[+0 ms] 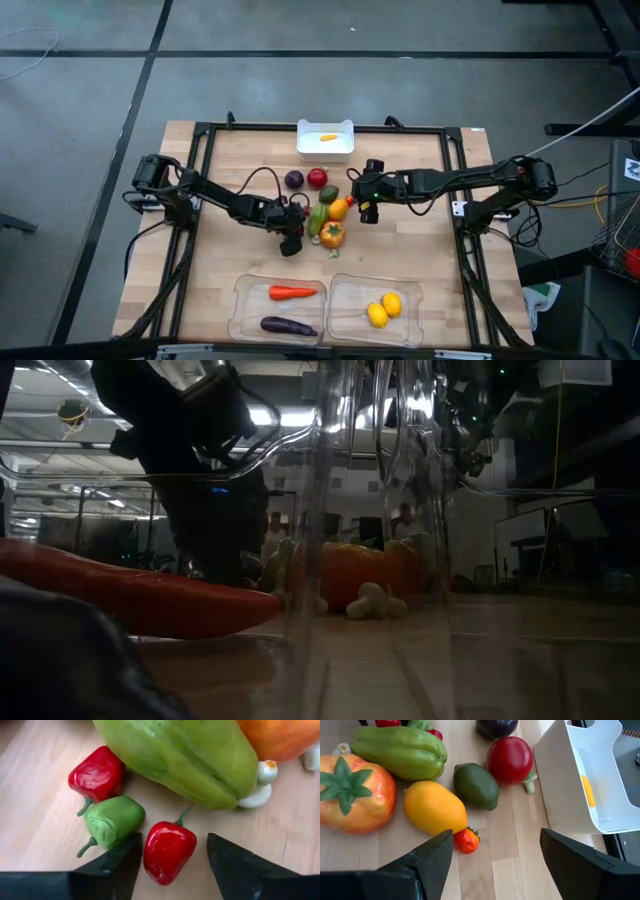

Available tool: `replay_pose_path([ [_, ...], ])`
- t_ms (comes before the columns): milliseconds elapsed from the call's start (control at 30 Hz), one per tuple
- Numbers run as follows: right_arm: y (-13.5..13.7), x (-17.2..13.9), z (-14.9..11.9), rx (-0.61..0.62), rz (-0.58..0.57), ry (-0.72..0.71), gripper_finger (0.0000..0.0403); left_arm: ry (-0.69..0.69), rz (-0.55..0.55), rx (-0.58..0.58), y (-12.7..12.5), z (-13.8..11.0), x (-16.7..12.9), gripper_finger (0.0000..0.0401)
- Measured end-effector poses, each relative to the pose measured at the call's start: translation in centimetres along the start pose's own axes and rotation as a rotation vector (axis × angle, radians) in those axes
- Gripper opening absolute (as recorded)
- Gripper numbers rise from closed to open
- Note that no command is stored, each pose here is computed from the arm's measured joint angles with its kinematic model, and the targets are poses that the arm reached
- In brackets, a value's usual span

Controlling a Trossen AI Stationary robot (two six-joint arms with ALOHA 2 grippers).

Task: Sort produce into baskets
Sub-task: Put the bottom red chili pepper into the white bin

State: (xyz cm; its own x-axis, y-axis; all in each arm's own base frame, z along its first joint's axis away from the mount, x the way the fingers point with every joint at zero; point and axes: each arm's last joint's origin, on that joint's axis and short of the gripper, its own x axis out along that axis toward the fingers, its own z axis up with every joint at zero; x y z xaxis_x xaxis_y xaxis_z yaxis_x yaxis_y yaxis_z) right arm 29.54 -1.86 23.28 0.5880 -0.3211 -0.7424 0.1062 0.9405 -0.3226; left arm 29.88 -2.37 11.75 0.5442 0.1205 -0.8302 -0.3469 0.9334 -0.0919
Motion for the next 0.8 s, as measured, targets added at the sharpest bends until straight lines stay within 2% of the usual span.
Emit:
replay_pose_path([
  [200, 0.0, 0.0, 0.0, 0.0, 0.0, 0.0, 0.0296, 0.0, 0.002, 0.008, 0.1, 0.1, -0.1, 0.0144],
  [367, 0.0, 0.0, 0.0, 0.0, 0.0, 0.001, 0.0296, 0.016, -0.006, -0.006, 0.6, 0.5, -1.0, 0.0109],
  [567, -0.9, 0.3, -0.2, 0.024, -0.015, 0.013, 0.0296, -0.001, -0.003, -0.029, 1.1, 1.9, -3.1, 0.0115],
  [800, -2.9, 0.8, -0.6, 0.079, -0.047, 0.03, 0.0296, -0.164, -0.018, -0.058, 2.6, 5.3, -6.7, 0.0125],
])
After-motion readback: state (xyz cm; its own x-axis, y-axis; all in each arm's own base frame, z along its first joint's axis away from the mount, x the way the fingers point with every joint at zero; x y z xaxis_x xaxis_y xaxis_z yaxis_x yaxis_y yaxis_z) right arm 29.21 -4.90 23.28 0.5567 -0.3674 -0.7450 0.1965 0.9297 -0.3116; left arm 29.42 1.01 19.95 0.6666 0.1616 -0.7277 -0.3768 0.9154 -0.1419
